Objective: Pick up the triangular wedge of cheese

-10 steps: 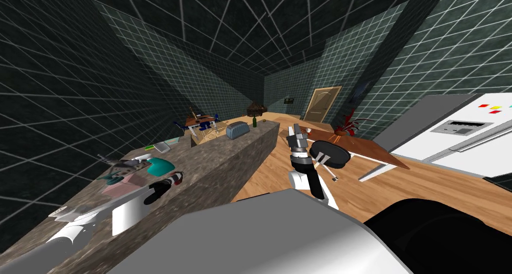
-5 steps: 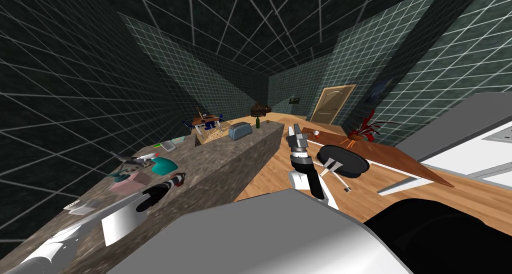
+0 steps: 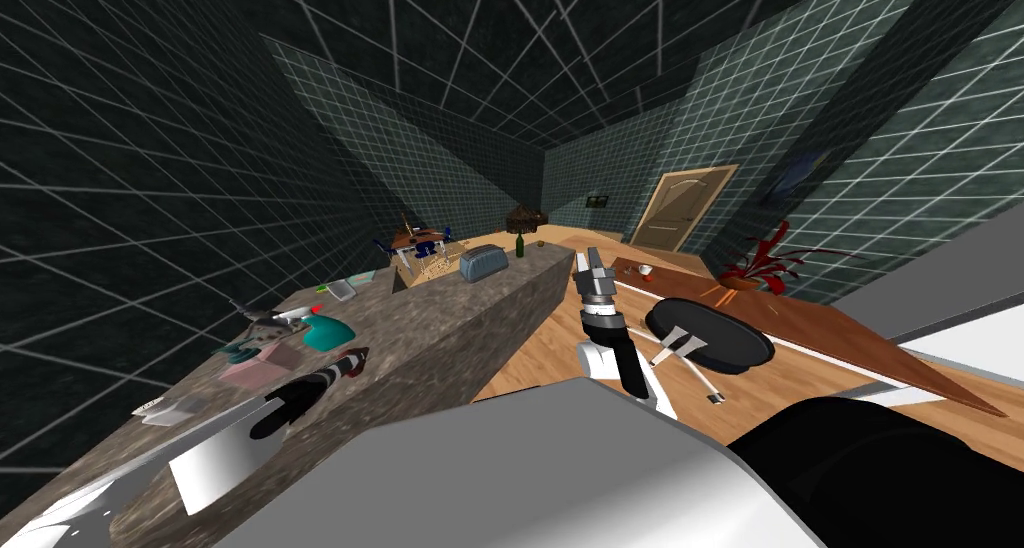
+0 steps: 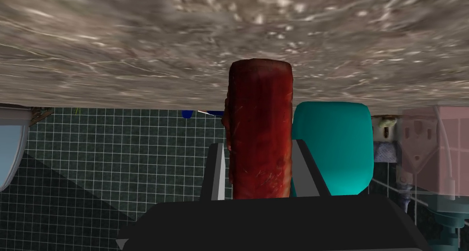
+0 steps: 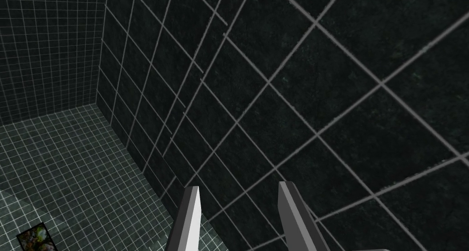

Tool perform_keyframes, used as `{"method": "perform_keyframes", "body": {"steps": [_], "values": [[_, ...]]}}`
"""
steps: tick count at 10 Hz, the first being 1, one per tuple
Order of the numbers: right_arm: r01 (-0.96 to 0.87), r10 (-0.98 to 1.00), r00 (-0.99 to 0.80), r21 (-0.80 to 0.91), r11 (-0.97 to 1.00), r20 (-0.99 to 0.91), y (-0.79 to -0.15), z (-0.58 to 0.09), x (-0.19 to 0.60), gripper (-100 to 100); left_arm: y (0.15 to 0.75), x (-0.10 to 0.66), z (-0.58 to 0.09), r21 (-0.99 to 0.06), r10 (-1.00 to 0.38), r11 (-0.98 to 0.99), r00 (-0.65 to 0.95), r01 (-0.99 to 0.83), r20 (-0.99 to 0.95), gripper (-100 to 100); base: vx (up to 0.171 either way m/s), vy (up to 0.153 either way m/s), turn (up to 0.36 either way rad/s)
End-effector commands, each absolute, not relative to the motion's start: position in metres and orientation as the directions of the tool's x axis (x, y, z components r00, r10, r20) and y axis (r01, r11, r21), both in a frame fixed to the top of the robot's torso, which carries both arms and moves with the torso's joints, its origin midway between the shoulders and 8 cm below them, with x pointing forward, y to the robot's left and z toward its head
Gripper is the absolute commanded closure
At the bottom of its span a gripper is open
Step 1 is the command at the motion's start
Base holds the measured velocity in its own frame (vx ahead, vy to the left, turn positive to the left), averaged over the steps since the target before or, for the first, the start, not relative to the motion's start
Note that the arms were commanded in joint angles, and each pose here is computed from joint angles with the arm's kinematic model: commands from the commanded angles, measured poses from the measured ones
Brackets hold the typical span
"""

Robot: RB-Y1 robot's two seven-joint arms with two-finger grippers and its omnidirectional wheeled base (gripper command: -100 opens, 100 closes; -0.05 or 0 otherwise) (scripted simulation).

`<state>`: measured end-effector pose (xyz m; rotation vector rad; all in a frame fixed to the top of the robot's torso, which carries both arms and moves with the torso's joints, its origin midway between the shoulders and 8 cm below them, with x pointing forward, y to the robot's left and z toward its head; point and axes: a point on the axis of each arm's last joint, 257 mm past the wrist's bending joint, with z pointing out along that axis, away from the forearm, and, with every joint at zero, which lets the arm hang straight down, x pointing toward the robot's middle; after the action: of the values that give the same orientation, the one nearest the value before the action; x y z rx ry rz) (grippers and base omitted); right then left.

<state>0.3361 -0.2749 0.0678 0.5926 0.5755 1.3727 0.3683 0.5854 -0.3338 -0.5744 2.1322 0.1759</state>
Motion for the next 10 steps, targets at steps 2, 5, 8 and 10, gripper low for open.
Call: {"method": "perform_keyframes", "body": {"steps": [2, 5, 8, 10], "values": [[-0.719, 0.993, 0.11, 0.687, 0.102, -0.032, -0.275, 0.068, 0.336, 0, 0.585, 0.361, -0.326, -0.076, -0.31, 0.896, -0.493, -0.438, -0.813, 100, 0.099, -0.023, 0.15], [-0.719, 0.993, 0.11, 0.687, 0.102, -0.032, -0.275, 0.068, 0.336, 0, 0.585, 0.355, -0.316, -0.064, -0.281, 0.908, -0.488, -0.414, -0.826, 100, 0.076, -0.037, 0.105], [-0.719, 0.993, 0.11, 0.687, 0.102, -0.032, -0.275, 0.068, 0.336, 0, 0.587, 0.348, -0.305, -0.046, -0.248, 0.919, -0.484, -0.391, -0.839, 100, 0.083, -0.042, 0.106], [-0.719, 0.993, 0.11, 0.687, 0.102, -0.032, -0.275, 0.068, 0.336, 0, 0.585, 0.347, -0.309, -0.049, -0.252, 0.919, -0.488, -0.39, -0.836, 0, 0.006, 0.0, 0.0]]}}
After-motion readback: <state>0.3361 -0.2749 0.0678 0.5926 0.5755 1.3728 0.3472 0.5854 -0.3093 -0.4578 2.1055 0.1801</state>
